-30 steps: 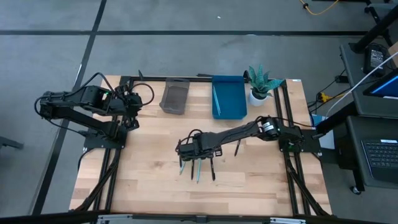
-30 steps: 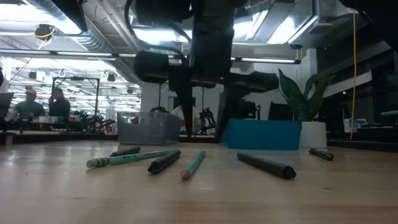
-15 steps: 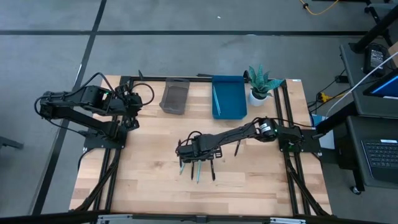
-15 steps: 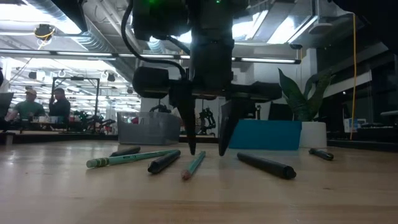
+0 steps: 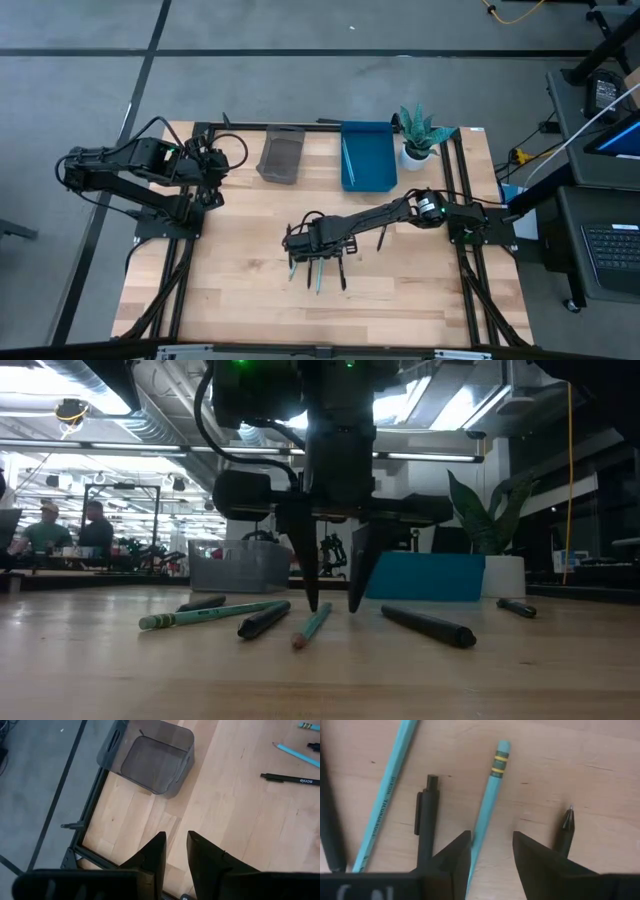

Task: Sort pens & pencils
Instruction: Put the right light blue pencil into the blue bin

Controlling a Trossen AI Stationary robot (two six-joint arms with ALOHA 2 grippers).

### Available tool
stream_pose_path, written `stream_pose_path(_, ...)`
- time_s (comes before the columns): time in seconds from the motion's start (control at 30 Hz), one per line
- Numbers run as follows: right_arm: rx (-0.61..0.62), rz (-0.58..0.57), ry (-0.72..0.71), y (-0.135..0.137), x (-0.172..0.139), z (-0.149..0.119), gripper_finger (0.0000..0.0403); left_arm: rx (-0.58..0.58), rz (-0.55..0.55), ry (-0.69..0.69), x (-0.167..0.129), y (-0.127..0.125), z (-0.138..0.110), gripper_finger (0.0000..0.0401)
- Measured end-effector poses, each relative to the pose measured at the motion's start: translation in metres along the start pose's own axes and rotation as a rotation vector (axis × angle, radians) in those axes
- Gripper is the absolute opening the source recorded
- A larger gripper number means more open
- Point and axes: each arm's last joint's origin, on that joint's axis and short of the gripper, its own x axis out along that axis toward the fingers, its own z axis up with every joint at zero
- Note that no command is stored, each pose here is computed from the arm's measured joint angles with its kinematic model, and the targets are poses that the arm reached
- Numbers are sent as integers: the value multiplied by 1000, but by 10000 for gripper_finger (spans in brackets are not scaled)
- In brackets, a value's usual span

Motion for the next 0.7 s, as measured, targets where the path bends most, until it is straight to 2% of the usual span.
stream_pose_path(0.7, 2, 20, 1, 2, 0, 0, 138, 7, 0, 0, 0, 0, 0, 73)
